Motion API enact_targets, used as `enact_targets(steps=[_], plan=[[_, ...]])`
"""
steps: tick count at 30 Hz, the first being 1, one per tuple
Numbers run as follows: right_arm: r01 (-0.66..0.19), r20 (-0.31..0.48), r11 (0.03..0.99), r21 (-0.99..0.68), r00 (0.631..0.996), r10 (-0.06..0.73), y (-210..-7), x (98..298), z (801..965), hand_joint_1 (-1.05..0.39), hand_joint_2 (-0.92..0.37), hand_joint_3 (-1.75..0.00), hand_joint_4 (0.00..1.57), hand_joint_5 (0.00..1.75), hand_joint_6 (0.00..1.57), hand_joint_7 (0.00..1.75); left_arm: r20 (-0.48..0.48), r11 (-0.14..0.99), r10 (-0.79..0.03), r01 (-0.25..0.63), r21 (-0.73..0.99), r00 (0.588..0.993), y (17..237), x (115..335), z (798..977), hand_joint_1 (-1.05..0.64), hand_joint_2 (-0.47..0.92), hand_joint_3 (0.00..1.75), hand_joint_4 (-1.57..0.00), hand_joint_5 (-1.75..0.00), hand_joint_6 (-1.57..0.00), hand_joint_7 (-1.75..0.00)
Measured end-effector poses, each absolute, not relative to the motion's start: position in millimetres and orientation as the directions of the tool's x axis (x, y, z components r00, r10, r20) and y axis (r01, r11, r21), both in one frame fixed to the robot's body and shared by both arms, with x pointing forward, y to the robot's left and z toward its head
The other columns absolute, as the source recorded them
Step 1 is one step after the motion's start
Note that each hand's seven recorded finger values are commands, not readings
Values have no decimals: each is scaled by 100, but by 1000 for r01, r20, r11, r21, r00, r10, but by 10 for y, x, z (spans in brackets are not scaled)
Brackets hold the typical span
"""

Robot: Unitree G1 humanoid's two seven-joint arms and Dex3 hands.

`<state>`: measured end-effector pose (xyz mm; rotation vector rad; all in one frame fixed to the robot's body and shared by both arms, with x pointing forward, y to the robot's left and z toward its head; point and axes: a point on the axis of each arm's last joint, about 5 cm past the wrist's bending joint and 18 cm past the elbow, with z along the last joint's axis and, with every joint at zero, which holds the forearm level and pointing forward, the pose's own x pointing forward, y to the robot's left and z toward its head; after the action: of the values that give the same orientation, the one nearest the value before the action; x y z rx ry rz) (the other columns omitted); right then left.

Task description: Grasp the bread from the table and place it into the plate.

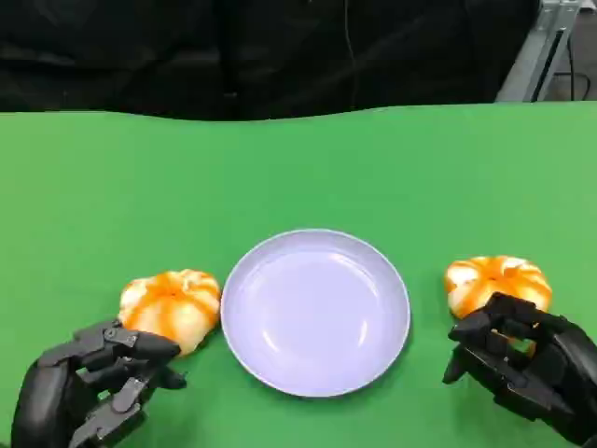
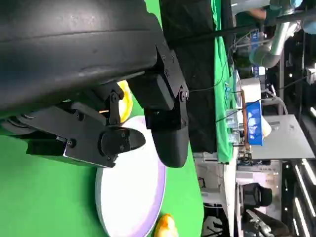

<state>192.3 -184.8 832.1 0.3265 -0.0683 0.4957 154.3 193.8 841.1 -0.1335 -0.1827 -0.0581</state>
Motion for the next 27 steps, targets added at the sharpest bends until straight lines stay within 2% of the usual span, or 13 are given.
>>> enact_targets(steps=[20,25,27], plan=[[-478,145,829,291,878,456,-1846,1930,8326,-7,-92,-32,57,154,72,99,189,991,-42,66,-120,981,1937,1542,8414,1,92,44,-86,-104,-102,-68],[-478,145,829,291,878,456,-1846,1930,8326,-7,-92,-32,57,155,72,99,190,990,-38,62,-124,981,1933,1542,8412,-4,92,35,-86,-85,-101,-52],[-478,145,829,291,878,456,-1846,1930,8326,-7,-92,-32,57,156,72,99,193,991,-37,61,-123,981,1933,1543,8412,-9,92,27,-88,-70,-106,-32]])
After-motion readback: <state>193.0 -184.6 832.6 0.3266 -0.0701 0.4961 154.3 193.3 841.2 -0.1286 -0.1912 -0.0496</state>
